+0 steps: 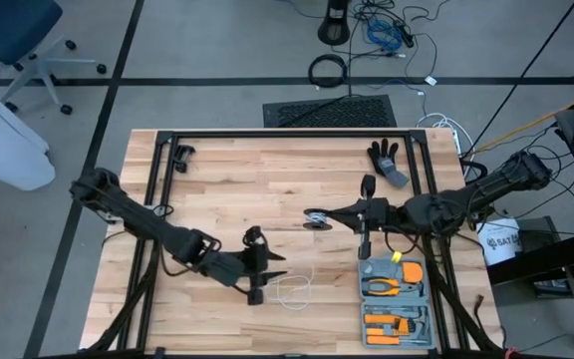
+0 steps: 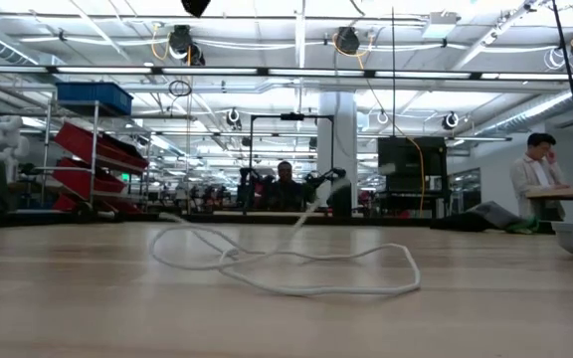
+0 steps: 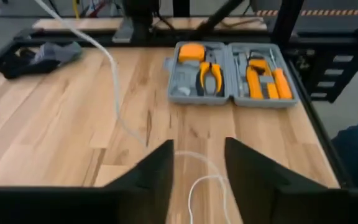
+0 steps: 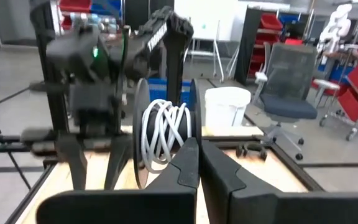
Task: Coil cords
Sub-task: Uncoil the white cable wire from the spool
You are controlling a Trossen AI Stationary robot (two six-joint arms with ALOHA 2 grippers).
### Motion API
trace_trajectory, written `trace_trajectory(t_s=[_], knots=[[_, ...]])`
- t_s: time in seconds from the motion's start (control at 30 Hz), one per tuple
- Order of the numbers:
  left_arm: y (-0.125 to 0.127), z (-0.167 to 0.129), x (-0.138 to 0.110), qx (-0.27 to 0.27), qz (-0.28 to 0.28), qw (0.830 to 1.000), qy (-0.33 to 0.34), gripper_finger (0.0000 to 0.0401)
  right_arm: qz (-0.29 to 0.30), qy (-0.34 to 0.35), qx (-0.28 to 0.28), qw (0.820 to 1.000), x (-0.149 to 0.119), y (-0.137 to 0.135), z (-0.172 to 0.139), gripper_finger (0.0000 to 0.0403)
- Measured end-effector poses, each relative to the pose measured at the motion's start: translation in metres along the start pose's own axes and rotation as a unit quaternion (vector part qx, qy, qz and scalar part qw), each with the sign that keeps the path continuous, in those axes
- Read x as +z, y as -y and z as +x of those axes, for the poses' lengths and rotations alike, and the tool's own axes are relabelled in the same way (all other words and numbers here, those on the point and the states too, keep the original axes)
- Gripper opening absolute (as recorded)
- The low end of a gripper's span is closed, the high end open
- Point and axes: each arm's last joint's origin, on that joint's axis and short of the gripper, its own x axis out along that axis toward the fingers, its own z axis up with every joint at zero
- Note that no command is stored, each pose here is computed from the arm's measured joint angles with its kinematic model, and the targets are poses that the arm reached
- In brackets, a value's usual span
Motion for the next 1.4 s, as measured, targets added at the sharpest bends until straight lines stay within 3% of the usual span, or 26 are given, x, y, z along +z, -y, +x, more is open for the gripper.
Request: trace_trajectory(t_s=[0.23,0.43,0.53,0.8,1.03,1.4], knots=[[-0.009,0.001,0.019,0.038,-0.022,0.996,0.082,0.0223,-0.003,-0.016,0.003,1.000,-0.003,-0.001,0.000,0.0000],[-0.005,0.021,0.025,0.027,-0.085,0.983,0.161,0.0230,-0.005,-0.014,0.003,1.000,-0.003,-0.001,0.000,0.0000],[0.008,0.037,0.016,0.015,-0.083,0.979,0.184,0.0231,-0.004,-0.013,0.003,1.000,-0.003,-0.001,0.000,0.0000],[0.008,0.055,-0.001,0.161,-0.062,0.967,0.189,0.0231,-0.004,-0.013,0.014,1.000,-0.003,-0.001,0.000,0.0000],[-0.002,0.058,0.000,0.197,-0.048,0.962,0.184,0.0231,-0.004,-0.013,0.014,1.000,-0.003,-0.001,0.000,0.0000],[-0.018,0.065,0.004,0.196,-0.079,0.958,0.191,0.0227,-0.004,-0.013,0.014,1.000,-0.003,-0.001,0.000,0.0000]])
